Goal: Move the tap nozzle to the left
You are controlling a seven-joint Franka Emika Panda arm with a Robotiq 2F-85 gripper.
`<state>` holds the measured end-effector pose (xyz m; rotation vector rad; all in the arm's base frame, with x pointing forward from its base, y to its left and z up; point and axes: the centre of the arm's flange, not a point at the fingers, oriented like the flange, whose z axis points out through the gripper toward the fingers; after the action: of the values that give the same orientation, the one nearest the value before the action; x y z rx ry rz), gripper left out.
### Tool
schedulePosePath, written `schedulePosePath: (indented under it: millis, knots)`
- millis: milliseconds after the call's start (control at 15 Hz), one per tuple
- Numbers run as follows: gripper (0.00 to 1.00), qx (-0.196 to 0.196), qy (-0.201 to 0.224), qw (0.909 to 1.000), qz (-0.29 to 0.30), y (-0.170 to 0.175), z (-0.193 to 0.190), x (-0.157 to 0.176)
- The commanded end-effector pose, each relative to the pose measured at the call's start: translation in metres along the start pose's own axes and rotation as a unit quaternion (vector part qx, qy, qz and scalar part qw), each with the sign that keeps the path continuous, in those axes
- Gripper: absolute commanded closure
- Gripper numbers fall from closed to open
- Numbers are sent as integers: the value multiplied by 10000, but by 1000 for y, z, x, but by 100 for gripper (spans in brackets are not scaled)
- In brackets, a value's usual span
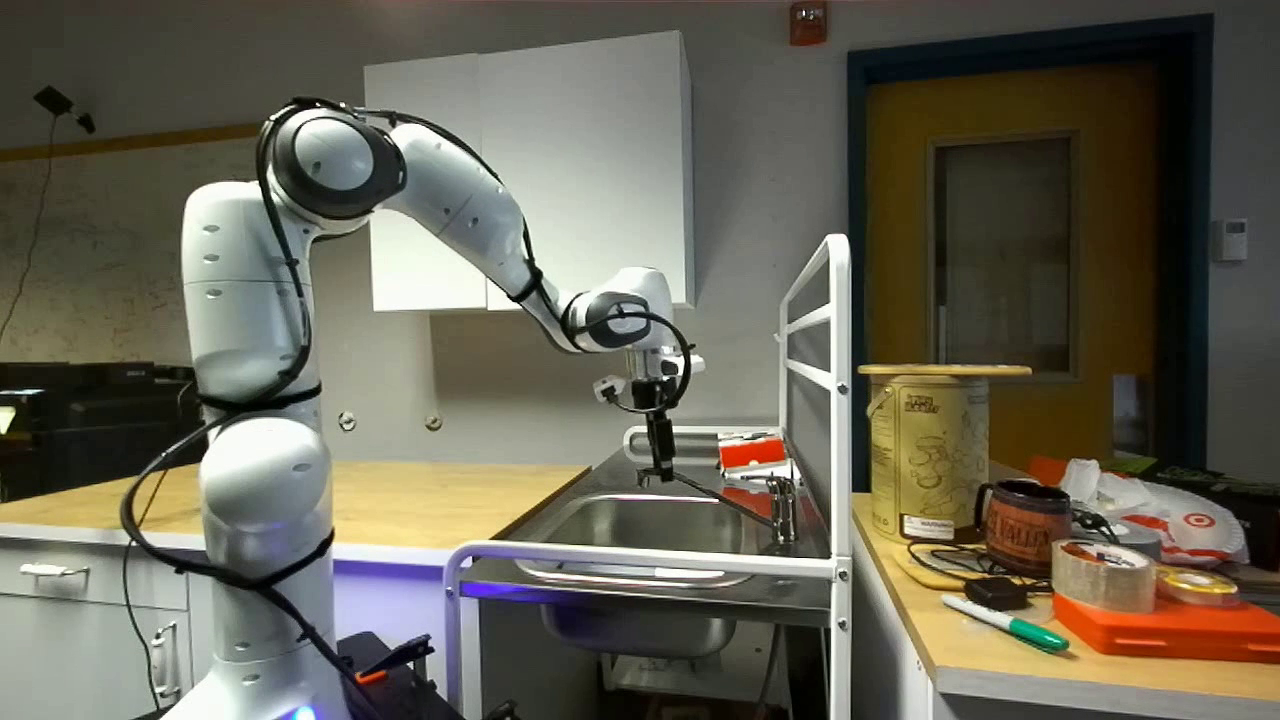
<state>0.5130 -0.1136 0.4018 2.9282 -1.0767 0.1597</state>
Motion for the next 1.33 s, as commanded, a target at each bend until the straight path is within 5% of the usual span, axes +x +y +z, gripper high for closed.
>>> schedulePosePath:
  millis: [0, 67, 200, 733, 933, 1267]
  knots:
    - [3, -134, -231, 9996, 105, -1, 12, 13]
    - [26, -171, -259, 9994, 128, 1, 16, 13]
    - [30, -200, -305, 9992, 156, 4, 20, 13]
    - [92, -228, -335, 9990, 195, 9, 22, 13]
    - [100, -231, -332, 9990, 202, 10, 22, 13]
    - [95, -285, -320, 9990, 148, 3, 21, 13]
